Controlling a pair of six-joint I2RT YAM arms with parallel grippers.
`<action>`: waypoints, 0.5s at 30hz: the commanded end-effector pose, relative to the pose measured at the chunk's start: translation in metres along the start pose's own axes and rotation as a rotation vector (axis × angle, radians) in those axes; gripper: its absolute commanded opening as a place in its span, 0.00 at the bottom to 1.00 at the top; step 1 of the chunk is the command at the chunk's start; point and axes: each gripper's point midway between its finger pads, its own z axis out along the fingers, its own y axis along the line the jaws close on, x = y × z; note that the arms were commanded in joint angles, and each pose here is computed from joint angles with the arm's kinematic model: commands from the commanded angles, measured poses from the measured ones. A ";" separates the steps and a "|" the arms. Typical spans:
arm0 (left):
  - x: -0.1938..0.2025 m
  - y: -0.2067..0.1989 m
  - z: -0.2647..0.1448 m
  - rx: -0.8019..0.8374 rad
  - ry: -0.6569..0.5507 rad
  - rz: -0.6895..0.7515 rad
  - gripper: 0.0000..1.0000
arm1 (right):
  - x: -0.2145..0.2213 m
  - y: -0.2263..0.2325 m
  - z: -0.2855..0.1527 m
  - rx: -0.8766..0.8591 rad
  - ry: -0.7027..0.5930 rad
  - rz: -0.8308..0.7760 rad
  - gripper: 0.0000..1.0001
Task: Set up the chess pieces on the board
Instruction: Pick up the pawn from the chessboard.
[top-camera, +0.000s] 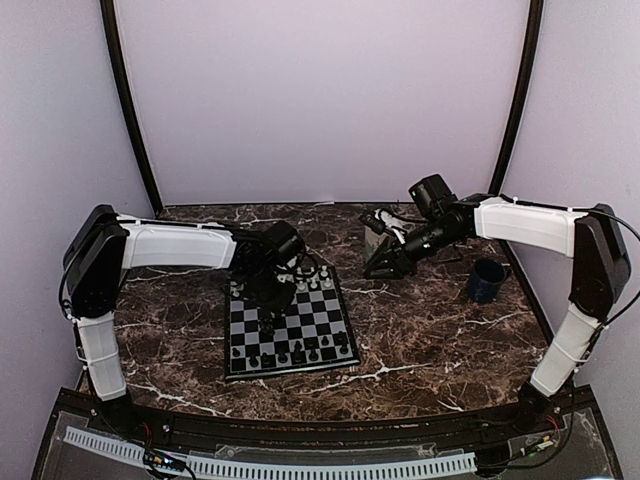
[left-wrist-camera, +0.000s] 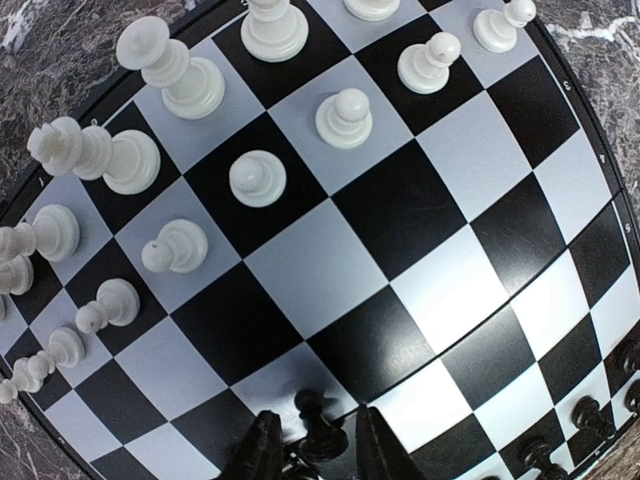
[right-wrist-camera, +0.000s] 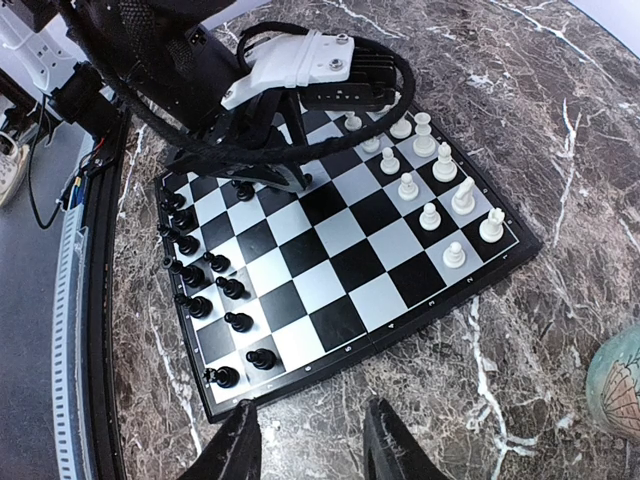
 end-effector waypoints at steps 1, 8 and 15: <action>0.004 0.009 0.000 -0.059 0.035 -0.021 0.27 | -0.004 0.001 0.003 -0.009 -0.003 -0.024 0.36; 0.012 0.006 0.001 -0.039 0.070 -0.024 0.27 | -0.002 0.001 0.005 -0.015 0.000 -0.022 0.36; 0.020 0.007 0.003 -0.041 0.099 -0.023 0.27 | -0.002 0.001 0.006 -0.026 0.001 -0.020 0.36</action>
